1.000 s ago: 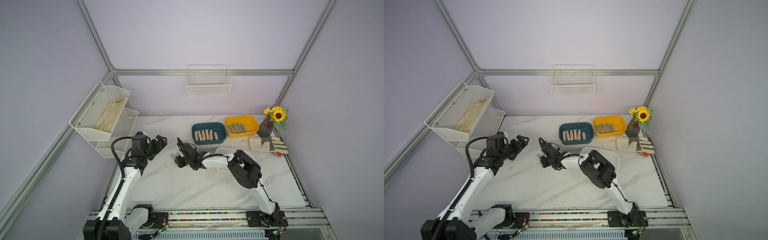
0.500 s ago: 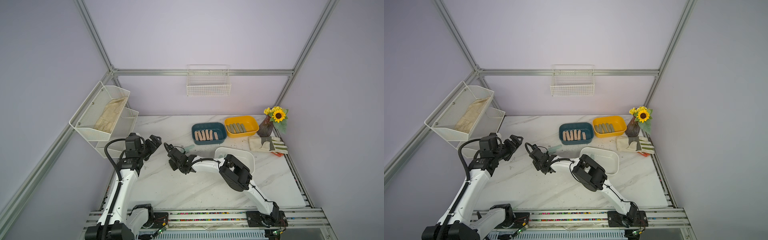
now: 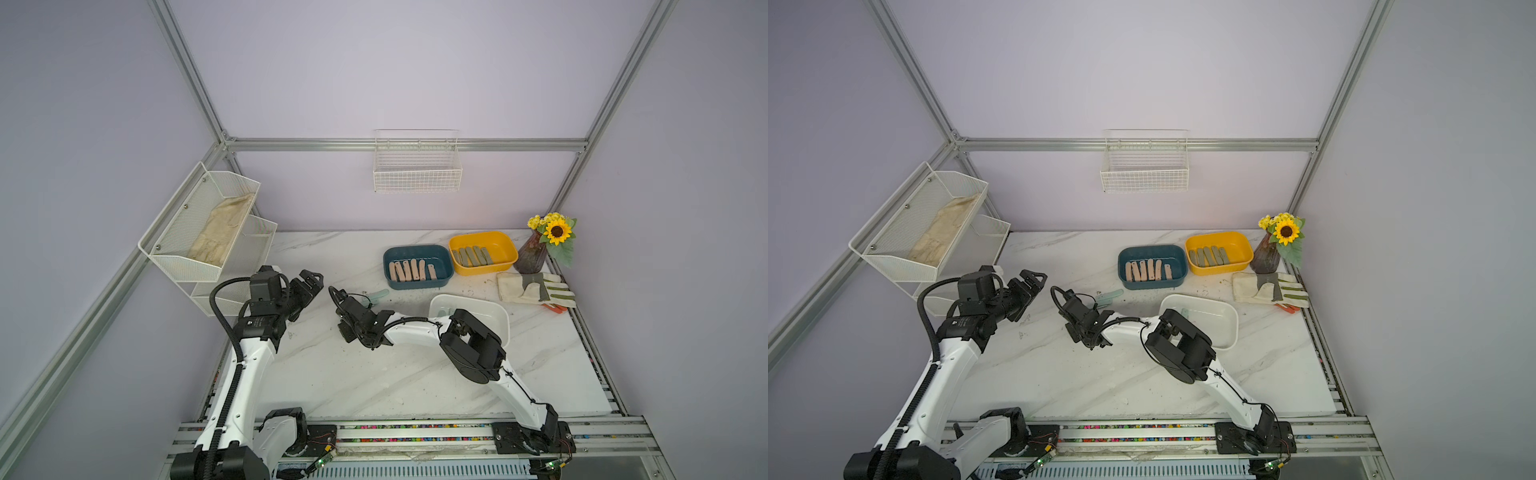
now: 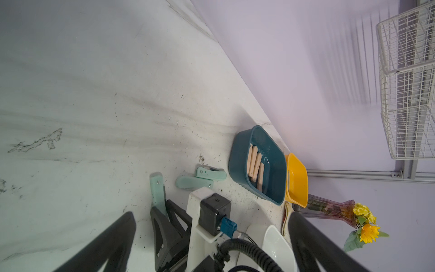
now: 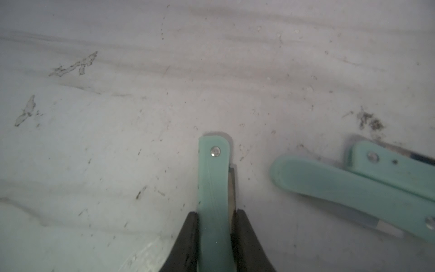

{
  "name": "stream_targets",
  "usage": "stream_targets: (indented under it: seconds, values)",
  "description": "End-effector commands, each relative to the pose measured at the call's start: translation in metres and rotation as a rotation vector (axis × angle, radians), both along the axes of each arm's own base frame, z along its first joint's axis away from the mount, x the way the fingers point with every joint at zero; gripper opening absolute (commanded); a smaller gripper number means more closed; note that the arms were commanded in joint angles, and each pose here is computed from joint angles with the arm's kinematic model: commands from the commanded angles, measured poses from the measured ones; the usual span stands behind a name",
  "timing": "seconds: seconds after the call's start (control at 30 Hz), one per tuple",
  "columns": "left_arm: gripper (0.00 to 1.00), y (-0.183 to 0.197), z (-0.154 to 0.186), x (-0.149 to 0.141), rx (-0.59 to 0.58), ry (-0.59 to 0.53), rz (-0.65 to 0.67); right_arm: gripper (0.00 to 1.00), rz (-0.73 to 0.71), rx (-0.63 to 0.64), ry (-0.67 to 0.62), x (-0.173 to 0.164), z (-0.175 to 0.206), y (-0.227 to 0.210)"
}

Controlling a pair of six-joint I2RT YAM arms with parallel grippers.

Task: Place the fruit knives into the storage box by color
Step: Pick up the fruit knife from the center of the board.

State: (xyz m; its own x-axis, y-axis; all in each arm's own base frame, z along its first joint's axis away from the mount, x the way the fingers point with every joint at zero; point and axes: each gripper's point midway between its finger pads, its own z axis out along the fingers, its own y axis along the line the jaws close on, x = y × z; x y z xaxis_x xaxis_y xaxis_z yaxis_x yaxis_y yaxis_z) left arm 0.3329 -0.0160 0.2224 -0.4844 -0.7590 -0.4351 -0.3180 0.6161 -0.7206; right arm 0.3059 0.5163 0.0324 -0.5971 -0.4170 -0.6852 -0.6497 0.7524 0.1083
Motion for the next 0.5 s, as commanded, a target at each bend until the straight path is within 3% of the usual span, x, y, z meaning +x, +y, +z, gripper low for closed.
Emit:
stream_targets:
  seconds: [0.0, 0.47]
  values:
    - [0.99, -0.007, 0.017, -0.001, -0.023, -0.06, -0.04, 0.21, 0.009, -0.023, 0.108, -0.025, -0.005, -0.016]
    - [1.0, -0.041, -0.004, -0.017, -0.174, -0.026, -0.145, 0.21, -0.087, 0.112, 0.086, -0.026, 0.054, -0.041]
